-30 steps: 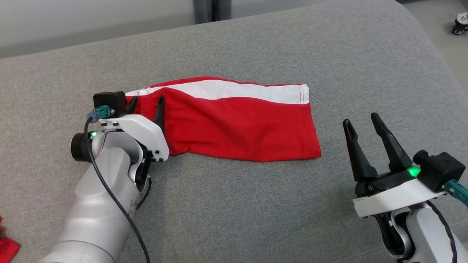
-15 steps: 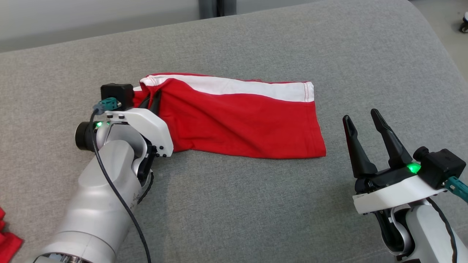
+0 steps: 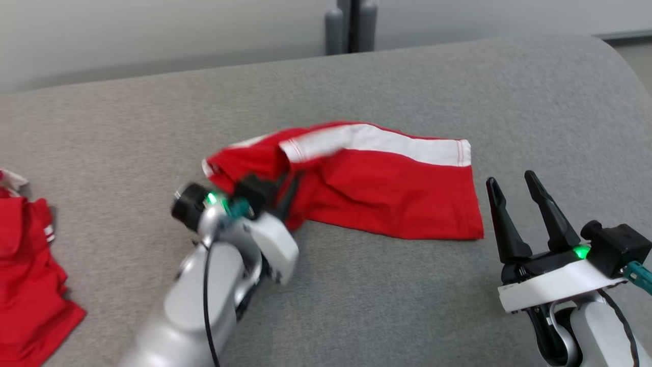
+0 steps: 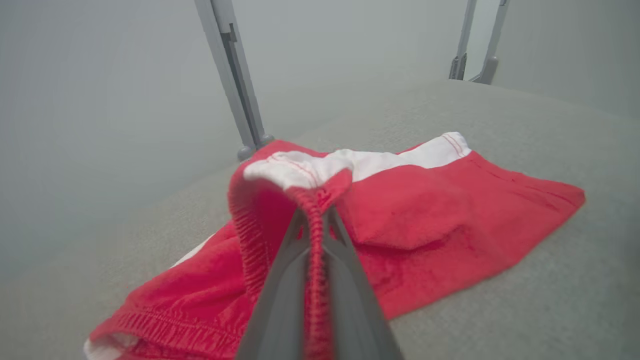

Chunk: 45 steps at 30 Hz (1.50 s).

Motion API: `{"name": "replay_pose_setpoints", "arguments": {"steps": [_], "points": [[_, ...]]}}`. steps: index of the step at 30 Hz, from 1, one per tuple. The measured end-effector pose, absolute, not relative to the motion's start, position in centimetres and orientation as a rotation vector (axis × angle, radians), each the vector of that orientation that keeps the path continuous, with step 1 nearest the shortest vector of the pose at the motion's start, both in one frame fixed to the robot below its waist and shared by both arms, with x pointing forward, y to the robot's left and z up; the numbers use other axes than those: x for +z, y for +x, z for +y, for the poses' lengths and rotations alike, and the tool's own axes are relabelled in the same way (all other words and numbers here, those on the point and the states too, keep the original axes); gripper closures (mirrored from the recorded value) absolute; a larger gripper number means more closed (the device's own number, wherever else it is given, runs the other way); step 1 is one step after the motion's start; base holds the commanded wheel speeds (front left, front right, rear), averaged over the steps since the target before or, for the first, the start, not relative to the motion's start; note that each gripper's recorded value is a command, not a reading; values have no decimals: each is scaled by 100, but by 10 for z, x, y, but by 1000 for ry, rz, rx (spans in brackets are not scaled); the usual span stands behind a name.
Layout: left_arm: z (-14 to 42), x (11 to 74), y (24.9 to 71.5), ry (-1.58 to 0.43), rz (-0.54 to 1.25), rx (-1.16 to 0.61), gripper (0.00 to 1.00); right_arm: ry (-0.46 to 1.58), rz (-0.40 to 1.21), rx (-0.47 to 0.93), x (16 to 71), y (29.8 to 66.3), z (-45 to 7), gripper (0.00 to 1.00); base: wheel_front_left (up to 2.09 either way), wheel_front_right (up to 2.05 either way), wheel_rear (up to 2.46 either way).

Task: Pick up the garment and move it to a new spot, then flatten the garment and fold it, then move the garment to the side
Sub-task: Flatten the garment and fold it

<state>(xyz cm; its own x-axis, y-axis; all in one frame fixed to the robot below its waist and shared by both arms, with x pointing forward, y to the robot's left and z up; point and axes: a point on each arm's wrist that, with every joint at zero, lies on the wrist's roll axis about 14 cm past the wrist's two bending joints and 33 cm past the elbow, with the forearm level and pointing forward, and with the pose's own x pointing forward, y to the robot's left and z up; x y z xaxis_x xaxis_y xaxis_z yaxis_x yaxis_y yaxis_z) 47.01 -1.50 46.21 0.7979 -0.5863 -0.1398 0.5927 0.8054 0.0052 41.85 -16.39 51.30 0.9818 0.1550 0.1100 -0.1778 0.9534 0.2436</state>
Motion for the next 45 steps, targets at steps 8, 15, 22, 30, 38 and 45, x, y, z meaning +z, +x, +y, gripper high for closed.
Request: {"name": "replay_pose_setpoints", "arguments": {"steps": [8,15,22,30,38,45], "points": [[-8,445,400,113,144,-717,100,264,-111,227,523,416,-143,0,0,0,0],[12,420,360,203,203,-741,53,265,-124,284,530,414,-123,0,0,0,0],[24,420,353,156,220,-665,0,262,-129,302,534,411,-117,0,0,0,0],[37,447,362,-7,156,-548,0,253,-136,300,536,408,-118,0,0,0,0],[51,478,362,-184,67,-436,0,257,-138,307,537,404,-113,0,0,0,0],[39,459,347,-205,128,-467,0,251,-134,312,536,403,-113,0,0,0,0]]}}
